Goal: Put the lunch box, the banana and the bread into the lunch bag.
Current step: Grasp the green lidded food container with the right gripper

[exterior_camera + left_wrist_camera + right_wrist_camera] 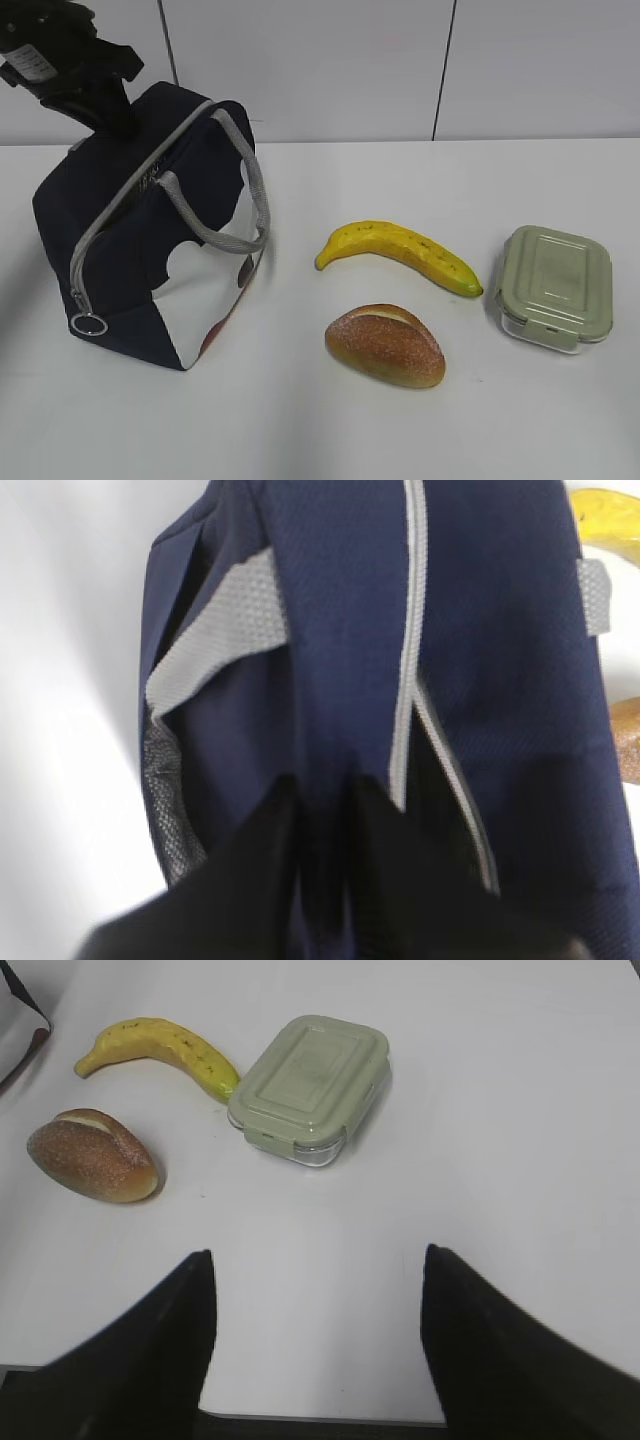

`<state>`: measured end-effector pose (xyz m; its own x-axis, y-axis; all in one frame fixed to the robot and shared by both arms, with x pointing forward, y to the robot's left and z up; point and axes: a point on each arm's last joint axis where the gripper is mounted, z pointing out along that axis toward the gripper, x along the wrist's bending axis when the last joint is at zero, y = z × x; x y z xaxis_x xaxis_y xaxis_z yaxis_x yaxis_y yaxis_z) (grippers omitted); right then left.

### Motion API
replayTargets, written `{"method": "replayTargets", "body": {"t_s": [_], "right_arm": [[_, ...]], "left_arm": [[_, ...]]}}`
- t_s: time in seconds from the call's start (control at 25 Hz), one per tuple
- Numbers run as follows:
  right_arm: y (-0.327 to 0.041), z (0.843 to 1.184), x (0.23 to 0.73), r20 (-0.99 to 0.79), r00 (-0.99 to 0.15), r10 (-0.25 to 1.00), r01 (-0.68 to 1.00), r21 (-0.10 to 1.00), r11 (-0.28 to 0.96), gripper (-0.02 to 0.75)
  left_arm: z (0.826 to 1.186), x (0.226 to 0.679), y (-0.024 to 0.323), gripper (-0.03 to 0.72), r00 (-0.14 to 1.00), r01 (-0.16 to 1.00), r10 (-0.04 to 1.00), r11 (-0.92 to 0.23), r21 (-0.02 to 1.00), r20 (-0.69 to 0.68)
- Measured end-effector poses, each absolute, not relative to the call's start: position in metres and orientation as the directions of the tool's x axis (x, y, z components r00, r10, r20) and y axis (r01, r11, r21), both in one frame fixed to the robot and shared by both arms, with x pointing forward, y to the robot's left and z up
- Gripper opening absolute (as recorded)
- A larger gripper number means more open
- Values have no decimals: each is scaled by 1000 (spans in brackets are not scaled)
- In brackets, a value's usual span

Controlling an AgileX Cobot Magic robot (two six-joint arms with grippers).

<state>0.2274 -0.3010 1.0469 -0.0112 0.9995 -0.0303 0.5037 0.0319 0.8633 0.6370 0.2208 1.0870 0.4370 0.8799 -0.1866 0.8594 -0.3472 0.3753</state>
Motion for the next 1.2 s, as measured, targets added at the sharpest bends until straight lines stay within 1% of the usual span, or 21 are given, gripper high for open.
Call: {"method": "replayTargets", "body": {"t_s": [0.08, 0.12, 0.16, 0.56, 1.2], "right_arm": [[-301, 1047, 227, -30, -11, 999, 504, 863, 32, 477], [-301, 1047, 227, -30, -11, 999, 504, 863, 32, 477], [-301, 1047, 227, -30, -11, 999, 504, 863, 32, 477], [-301, 1047, 227, -30, -11, 999, 504, 863, 32, 477], [-300, 1047, 227, -22, -17, 1000, 505, 863, 27, 477]], "left_arm": [[1087, 637, 221, 38, 437, 860, 879, -346, 376, -189], [1087, 637, 220, 13, 437, 860, 879, -345, 376, -191], [1087, 637, 220, 4, 437, 860, 878, -343, 378, -196], [1090, 636, 212, 0, 431, 866, 856, -304, 397, -286], [1091, 636, 210, -1, 430, 868, 847, -291, 403, -313]]}}
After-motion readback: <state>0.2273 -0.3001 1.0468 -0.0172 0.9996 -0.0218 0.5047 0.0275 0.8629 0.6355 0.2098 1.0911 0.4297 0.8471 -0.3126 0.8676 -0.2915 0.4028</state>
